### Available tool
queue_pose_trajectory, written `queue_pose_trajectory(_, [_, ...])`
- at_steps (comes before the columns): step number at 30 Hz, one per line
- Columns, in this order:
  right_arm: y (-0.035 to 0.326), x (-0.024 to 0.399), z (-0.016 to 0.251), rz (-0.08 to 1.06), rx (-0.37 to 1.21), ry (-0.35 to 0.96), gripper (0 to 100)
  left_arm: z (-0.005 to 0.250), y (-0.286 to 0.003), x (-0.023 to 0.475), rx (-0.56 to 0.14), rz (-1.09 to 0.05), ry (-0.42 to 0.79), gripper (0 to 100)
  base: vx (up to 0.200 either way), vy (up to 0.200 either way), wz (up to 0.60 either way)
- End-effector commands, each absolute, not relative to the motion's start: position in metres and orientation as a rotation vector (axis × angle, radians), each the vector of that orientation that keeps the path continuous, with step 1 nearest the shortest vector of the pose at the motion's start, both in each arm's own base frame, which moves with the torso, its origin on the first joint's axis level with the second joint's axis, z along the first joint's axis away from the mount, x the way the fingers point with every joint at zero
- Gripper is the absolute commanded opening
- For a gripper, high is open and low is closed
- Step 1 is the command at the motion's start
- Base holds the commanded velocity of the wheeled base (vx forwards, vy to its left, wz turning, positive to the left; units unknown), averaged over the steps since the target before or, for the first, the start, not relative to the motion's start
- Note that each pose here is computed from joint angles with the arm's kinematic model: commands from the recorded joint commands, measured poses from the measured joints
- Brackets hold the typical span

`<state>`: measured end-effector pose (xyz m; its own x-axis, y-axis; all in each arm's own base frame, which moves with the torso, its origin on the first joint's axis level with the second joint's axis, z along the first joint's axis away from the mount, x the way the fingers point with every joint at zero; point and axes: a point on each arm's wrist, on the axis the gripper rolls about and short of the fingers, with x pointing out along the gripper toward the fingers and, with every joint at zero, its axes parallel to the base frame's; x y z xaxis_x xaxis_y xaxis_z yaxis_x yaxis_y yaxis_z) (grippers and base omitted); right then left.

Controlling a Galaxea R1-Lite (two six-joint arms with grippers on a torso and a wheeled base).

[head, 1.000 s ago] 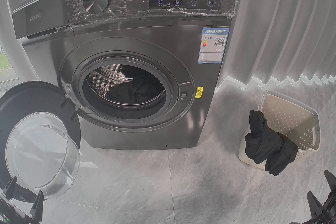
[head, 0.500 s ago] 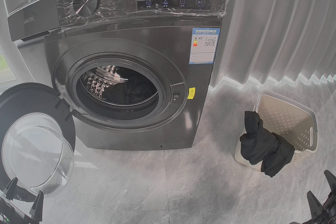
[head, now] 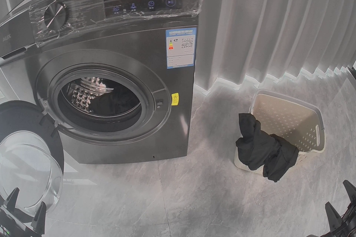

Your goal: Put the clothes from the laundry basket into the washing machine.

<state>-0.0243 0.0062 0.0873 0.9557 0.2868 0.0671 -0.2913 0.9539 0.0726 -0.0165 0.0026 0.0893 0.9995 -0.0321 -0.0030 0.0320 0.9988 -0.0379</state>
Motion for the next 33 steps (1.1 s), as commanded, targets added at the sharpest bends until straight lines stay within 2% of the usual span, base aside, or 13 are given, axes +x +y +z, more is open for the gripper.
queue_pose_trajectory(1, [0.0062,-0.0231,0.0824,0.294,0.084,-0.041,100,0.0843,0.0025,-0.0151,-0.043,-0.03,0.025,100,0.0,0.0,-0.6])
queue_pose_trajectory(9, [0.0062,-0.0231,0.0824,0.294,0.084,-0.041,100,0.0843,0.0025,-0.0151,-0.046,-0.03,0.025,100,0.0,0.0,-0.6])
queue_pose_trajectory(19, [0.0062,-0.0231,0.0824,0.294,0.084,-0.041,100,0.0843,0.0026,-0.0151,-0.043,-0.024,0.025,100,0.0,0.0,0.0])
queue_pose_trajectory(28, [0.0062,-0.0231,0.0824,0.294,0.084,-0.041,100,0.0843,0.0025,-0.0151,-0.041,-0.032,0.025,100,0.0,-0.2,0.0])
queue_pose_trajectory(33, [0.0062,-0.0231,0.0823,0.294,0.084,-0.04,100,0.0843,0.0024,-0.0151,-0.046,-0.033,0.025,100,0.0,0.0,0.0])
